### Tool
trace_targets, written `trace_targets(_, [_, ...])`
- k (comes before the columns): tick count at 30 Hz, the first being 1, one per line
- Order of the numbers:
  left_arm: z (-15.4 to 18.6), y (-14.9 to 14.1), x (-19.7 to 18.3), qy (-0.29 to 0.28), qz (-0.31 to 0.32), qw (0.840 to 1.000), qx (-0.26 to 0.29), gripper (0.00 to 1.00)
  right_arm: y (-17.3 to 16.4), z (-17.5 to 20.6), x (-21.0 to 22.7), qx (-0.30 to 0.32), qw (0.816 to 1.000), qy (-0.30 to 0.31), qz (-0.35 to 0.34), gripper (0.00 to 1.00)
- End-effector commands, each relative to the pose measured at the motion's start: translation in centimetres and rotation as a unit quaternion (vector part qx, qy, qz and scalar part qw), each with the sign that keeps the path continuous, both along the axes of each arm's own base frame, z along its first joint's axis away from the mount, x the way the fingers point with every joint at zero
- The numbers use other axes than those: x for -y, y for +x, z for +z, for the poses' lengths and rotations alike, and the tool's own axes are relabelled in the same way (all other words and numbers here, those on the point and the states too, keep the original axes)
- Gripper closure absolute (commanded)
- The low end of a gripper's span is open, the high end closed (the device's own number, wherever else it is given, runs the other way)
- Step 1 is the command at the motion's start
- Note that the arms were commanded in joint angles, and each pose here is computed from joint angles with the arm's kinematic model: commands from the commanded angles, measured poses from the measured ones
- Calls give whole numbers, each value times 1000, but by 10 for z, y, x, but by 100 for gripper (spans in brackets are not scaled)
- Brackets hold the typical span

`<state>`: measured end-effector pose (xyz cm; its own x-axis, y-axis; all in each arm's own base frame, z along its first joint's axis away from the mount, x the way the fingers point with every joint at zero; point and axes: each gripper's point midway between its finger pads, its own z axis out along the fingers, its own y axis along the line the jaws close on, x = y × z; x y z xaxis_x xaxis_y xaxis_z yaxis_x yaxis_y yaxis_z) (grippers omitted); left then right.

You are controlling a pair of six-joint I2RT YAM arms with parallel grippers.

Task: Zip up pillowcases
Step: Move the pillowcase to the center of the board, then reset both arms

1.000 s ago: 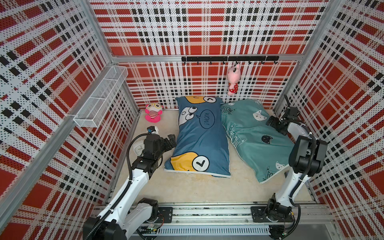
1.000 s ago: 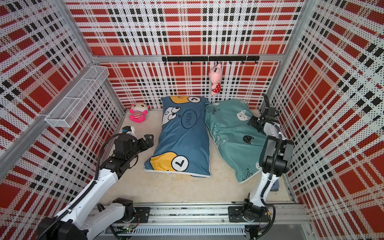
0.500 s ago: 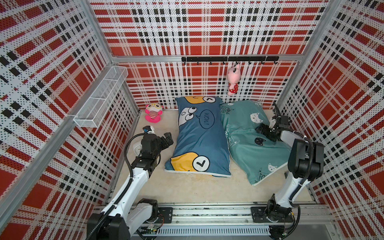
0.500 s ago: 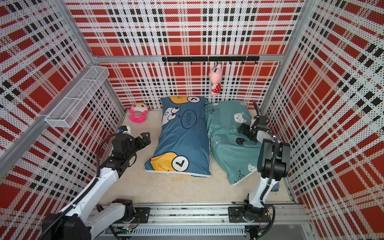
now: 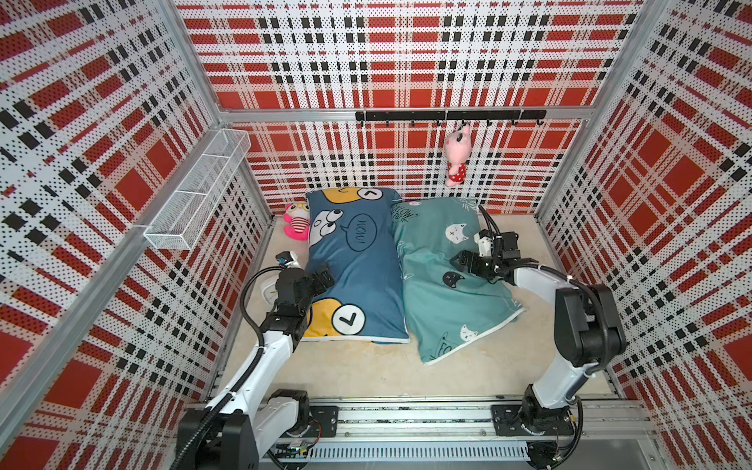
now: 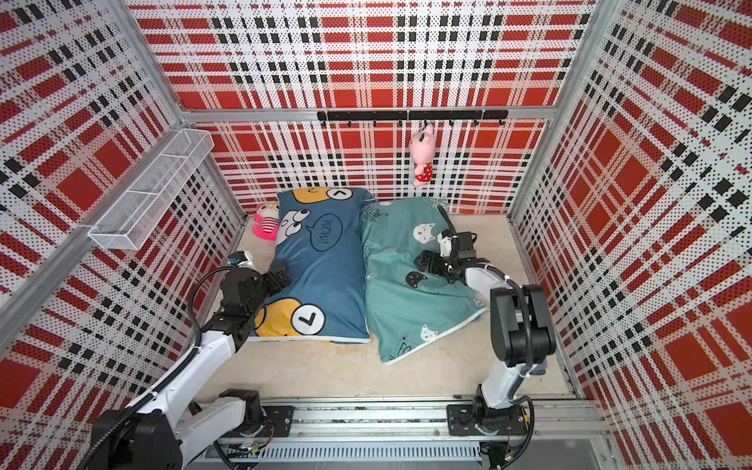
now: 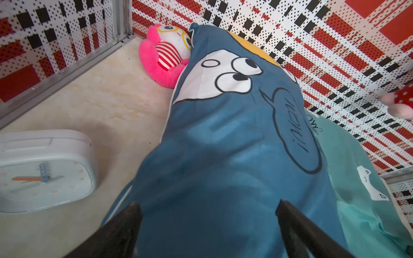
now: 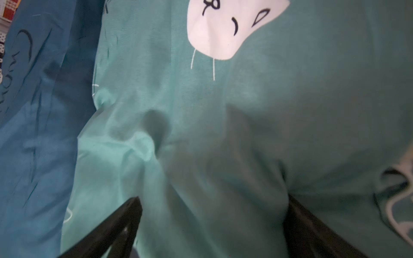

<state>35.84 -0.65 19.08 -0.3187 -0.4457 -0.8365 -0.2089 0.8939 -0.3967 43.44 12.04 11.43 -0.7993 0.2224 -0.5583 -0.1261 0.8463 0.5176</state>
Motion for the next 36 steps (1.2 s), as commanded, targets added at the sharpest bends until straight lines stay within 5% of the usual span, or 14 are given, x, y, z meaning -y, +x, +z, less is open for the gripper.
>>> trace_targets(1, [4, 5, -19, 34, 30, 999, 23, 2, -4, 20, 50, 38, 997, -34, -66, 0])
trace_targets(6, [10, -6, -70, 70, 141, 986, 55, 2, -26, 54, 142, 186, 942, -166, -223, 0])
trace_targets(11, [-3, -30, -111, 85, 228, 965, 101, 2, -48, 45, 177, 236, 893, -254, -286, 0])
trace_targets(21, [-31, 2, -89, 142, 144, 971, 127, 2, -40, 19, 161, 302, 879, -252, -268, 0])
trace_targets(28, [-32, 22, -70, 175, 103, 970, 130, 2, -59, 26, 150, 366, 839, -281, -288, 0])
trace_targets(32, [-33, 32, -46, 223, 87, 962, 131, 2, -56, 22, 155, 353, 848, -269, -290, 0])
trace_targets(36, [-32, 20, -49, 211, 88, 962, 151, 2, -56, 21, 155, 350, 849, -269, -291, 0])
